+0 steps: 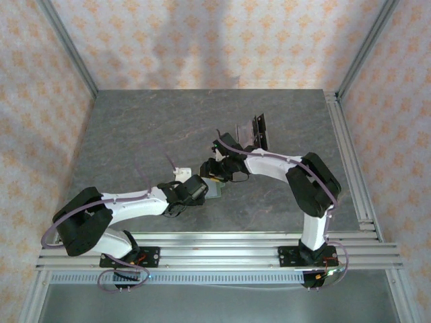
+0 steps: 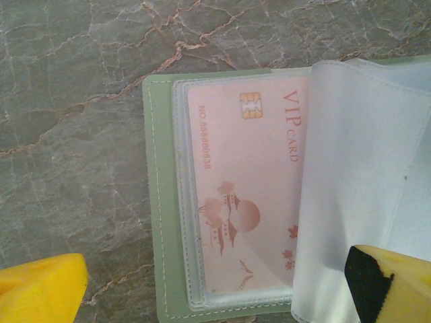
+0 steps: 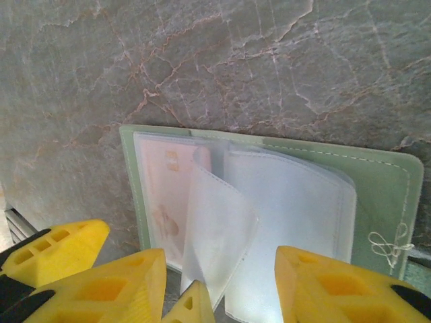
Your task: Put the credit cards into the card holder
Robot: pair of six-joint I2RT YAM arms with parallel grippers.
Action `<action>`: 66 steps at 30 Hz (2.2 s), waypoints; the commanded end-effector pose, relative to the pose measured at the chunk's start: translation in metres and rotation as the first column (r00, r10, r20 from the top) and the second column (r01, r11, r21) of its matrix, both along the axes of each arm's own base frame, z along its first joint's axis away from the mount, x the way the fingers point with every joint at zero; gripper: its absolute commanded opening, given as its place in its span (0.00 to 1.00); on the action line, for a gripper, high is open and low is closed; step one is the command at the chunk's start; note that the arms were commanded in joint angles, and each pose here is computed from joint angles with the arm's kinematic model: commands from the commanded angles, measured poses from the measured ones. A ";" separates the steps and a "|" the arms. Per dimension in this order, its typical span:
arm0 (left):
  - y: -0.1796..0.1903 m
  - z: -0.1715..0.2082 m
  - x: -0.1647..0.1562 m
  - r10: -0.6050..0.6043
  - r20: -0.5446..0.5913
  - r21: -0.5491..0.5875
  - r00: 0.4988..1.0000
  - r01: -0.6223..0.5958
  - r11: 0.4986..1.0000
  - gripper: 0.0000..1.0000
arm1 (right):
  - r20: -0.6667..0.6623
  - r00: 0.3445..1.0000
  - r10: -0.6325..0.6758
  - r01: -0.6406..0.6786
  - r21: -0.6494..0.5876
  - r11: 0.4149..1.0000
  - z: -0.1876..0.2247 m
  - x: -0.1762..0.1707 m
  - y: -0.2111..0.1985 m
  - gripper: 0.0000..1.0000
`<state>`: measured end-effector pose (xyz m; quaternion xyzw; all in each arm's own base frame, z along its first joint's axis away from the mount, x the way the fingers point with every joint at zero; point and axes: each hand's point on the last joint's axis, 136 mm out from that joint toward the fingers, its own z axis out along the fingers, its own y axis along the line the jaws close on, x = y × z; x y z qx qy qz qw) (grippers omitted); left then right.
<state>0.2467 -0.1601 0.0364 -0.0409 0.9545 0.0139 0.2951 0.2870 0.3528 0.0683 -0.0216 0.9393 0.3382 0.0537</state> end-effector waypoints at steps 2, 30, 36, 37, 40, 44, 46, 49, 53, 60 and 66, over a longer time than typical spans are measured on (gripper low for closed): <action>0.007 0.009 0.001 0.028 0.028 0.021 0.999 -0.028 0.999 1.00 | -0.014 1.000 -0.027 0.028 0.035 0.999 -0.006 0.005 0.007 0.47; 0.006 0.013 0.003 0.025 0.035 0.023 0.999 -0.026 0.999 1.00 | -0.049 0.999 -0.023 0.024 0.030 0.999 -0.019 -0.006 0.004 0.47; 0.006 0.013 0.003 0.026 0.033 0.022 0.999 -0.026 0.999 1.00 | -0.056 0.998 -0.021 0.023 0.041 0.999 -0.022 -0.006 0.007 0.47; 0.007 0.012 0.003 0.026 0.031 0.025 0.999 -0.026 0.999 1.00 | -0.056 0.998 -0.021 0.023 0.045 0.999 -0.021 -0.005 0.008 0.47; 0.006 0.013 0.003 0.025 0.033 0.021 0.999 -0.026 0.999 1.00 | -0.050 0.999 -0.015 0.018 0.057 0.998 -0.017 -0.002 0.012 0.47; 0.005 0.016 0.004 0.024 0.038 0.014 0.999 -0.025 1.000 1.00 | -0.037 0.999 0.000 0.002 0.067 0.998 -0.007 0.001 0.020 0.47; 0.005 0.018 0.004 0.023 0.042 0.010 0.999 -0.024 1.000 1.00 | -0.028 1.000 0.014 -0.012 0.070 0.997 -0.001 0.001 0.025 0.47; 0.005 0.021 0.003 0.024 0.051 0.001 0.998 -0.024 1.000 1.00 | -0.021 0.999 0.029 -0.028 0.070 0.997 0.004 0.000 0.033 0.47; 0.008 0.032 0.002 0.028 0.074 -0.021 0.997 -0.027 0.999 1.00 | -0.022 0.999 0.048 -0.046 0.067 0.997 0.004 -0.001 0.044 0.47; 0.036 0.067 -0.010 0.105 0.175 -0.096 0.979 -0.089 0.991 1.00 | -0.028 0.997 0.067 -0.065 0.053 0.996 0.000 -0.002 0.067 0.47; 0.063 0.082 -0.023 0.187 0.237 -0.150 0.953 -0.154 0.976 1.00 | -0.067 0.995 0.068 -0.067 0.009 0.998 -0.025 -0.003 0.075 0.47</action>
